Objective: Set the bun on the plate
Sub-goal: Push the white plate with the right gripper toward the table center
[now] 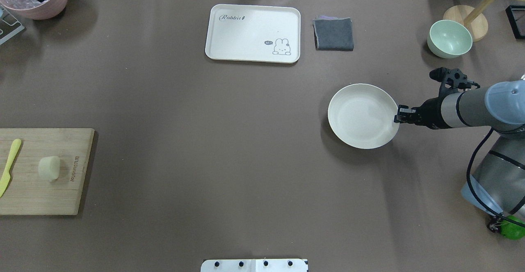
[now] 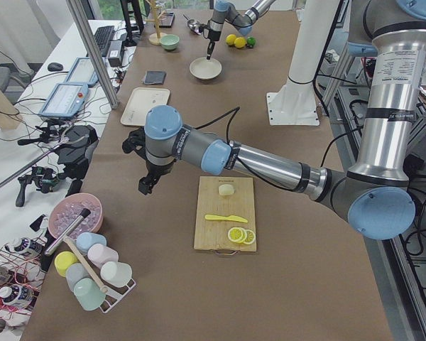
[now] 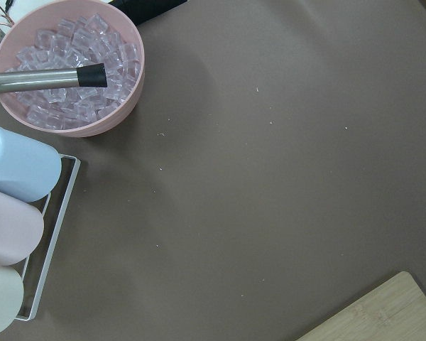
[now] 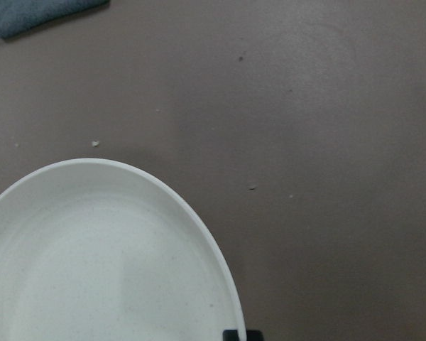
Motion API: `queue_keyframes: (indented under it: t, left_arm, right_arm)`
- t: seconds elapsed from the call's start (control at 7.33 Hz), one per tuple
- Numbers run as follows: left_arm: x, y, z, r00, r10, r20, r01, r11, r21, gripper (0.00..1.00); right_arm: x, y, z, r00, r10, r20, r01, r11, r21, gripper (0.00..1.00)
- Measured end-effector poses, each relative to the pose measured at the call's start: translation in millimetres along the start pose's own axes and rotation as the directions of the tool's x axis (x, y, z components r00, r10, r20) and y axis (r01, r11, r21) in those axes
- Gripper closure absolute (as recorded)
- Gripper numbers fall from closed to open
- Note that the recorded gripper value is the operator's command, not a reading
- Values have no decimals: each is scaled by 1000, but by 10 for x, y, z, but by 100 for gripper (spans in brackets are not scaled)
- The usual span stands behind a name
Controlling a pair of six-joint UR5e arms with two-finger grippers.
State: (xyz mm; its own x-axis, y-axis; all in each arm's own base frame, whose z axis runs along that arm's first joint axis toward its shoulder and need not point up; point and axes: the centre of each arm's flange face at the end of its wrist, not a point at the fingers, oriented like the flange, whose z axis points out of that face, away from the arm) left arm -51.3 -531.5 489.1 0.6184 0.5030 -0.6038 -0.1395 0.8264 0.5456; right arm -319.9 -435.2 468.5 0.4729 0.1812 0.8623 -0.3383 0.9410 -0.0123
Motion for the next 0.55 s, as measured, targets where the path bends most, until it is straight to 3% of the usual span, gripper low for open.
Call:
queue_keyframes:
  t: [0.27, 0.55]
  left_arm:
    - [-1, 3, 2, 1000, 0, 0, 0, 1000, 0, 2]
    - [-3, 19, 7, 1000, -2, -2, 2, 1000, -2, 3]
  right_arm:
    - [-538, 123, 53, 995, 78, 58, -78, 997, 3, 100]
    - [-1311, 448, 260, 990, 131, 52, -132, 991, 30, 100]
